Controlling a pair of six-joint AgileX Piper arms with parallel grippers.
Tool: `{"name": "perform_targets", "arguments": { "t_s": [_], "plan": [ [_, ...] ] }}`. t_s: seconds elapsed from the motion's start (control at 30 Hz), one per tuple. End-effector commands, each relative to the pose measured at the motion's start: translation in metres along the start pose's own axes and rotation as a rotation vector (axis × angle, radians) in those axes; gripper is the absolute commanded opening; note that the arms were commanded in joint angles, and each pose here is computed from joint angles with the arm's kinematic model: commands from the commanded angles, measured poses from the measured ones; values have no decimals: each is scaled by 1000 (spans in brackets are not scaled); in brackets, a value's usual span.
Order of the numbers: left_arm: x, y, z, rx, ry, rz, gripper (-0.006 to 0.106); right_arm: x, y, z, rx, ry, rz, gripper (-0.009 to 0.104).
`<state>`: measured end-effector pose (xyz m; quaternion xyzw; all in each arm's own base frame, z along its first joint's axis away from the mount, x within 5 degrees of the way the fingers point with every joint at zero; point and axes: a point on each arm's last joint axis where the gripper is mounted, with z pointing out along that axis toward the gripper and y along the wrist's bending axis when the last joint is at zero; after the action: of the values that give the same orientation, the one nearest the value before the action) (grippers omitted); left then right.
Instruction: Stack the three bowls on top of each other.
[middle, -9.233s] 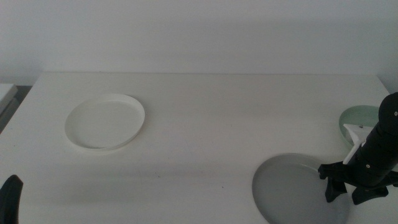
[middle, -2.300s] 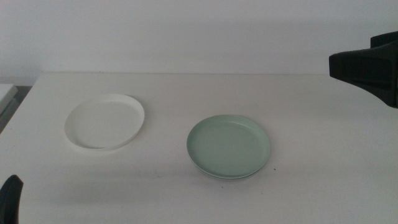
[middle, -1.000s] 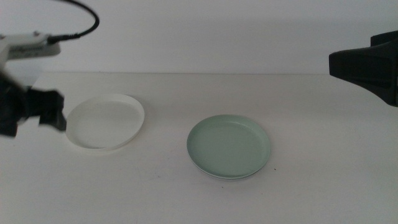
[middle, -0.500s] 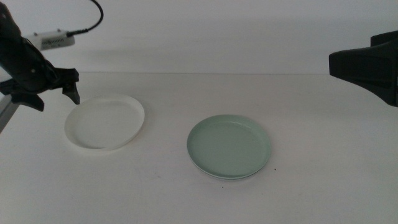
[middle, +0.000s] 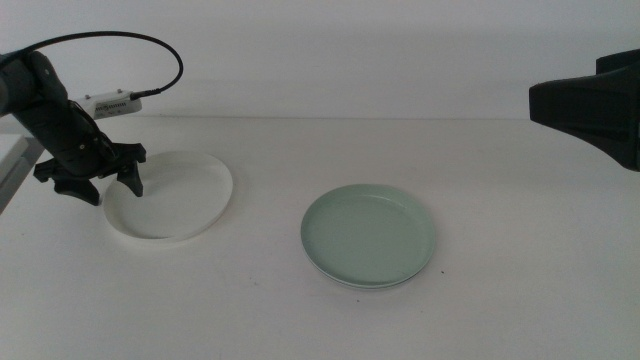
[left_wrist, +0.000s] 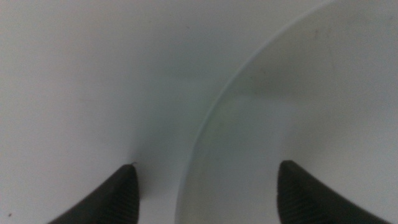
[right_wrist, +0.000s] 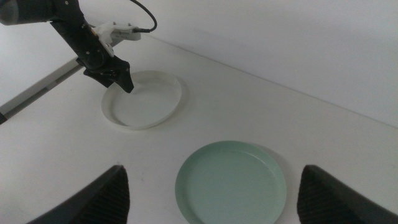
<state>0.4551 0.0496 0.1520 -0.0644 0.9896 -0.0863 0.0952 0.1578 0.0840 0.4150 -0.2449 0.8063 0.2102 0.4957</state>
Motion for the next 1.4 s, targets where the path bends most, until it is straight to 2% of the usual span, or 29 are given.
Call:
{"name": "perform_targets", "arguments": {
  "t_s": [0.0, 0.17, 0.33, 0.4, 0.57, 0.67, 0.87, 1.17, 1.37],
  "plan": [
    [-3, 0, 0, 9, -12, -10, 69, 0, 0, -1, 5, -11, -7, 85],
    [-1, 1, 6, 10, 5, -37, 48, 0, 0, -1, 5, -11, -7, 85],
    [1, 1, 6, 12, 23, -49, 8, 0, 0, -1, 5, -11, -7, 85],
    [2, 1, 6, 14, 34, -49, -2, 0, 0, -1, 5, -11, -7, 85],
    [0, -6, -17, 40, 32, -46, -2, 0, 0, -1, 5, -11, -7, 85],
    [2, -25, -52, 114, -16, -29, -2, 0, 0, -1, 5, -11, -7, 85],
    [17, -90, -105, 170, -80, 137, -2, 0, 0, -1, 5, -11, -7, 85],
    [52, -191, -93, 229, -3, 344, -2, 0, 0, -1, 5, -11, -7, 85],
    [69, -228, -83, 224, 2, 407, -2, 0, 0, -1, 5, -11, -7, 85]
  ]
}}
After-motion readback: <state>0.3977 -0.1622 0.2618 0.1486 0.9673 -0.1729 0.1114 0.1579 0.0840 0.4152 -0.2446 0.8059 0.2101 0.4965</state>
